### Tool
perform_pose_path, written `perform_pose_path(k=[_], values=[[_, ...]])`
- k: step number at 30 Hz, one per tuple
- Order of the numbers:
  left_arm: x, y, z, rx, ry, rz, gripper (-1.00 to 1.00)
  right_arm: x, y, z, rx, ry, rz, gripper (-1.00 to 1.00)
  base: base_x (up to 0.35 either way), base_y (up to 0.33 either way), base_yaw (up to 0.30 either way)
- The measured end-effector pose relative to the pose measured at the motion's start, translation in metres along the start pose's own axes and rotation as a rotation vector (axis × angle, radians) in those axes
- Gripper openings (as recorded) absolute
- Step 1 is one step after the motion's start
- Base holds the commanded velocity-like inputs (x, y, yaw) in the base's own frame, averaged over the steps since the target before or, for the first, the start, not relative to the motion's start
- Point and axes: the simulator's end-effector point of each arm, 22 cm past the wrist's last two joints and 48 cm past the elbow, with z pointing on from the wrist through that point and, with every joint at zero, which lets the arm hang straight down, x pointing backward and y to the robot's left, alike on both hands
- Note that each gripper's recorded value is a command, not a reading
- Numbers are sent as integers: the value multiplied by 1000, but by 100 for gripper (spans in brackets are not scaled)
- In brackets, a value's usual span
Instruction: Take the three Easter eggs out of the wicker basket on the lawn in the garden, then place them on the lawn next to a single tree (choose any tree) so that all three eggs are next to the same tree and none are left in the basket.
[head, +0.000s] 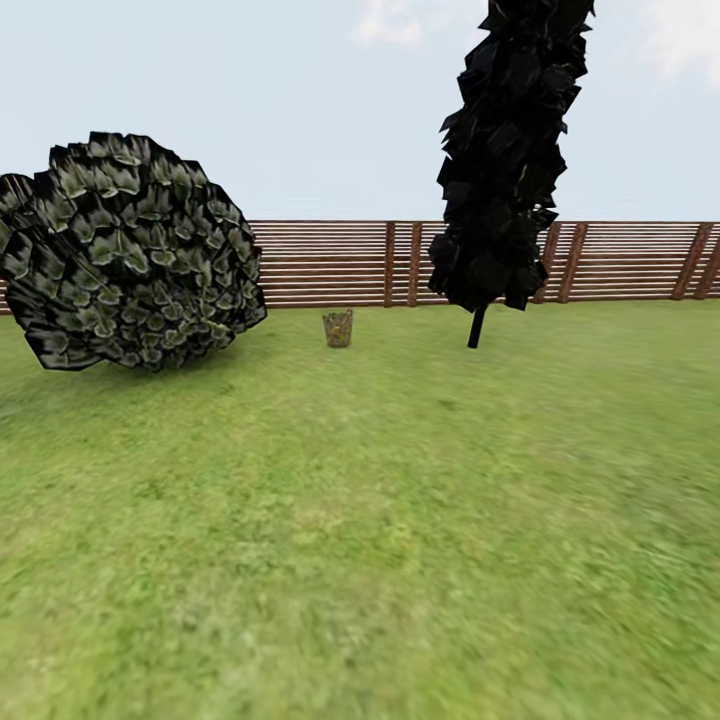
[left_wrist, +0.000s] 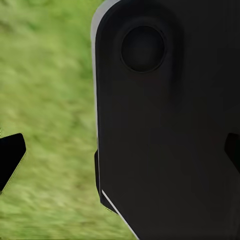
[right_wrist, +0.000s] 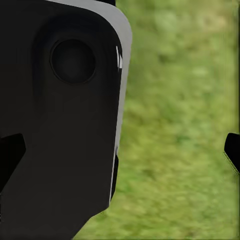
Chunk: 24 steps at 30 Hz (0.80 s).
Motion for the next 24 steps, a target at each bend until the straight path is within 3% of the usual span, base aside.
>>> perform_pose_path(k=[24], values=[[0,0,0,-1,0,0,100,0,0,0,0,0,-1,100,330,0,0]])
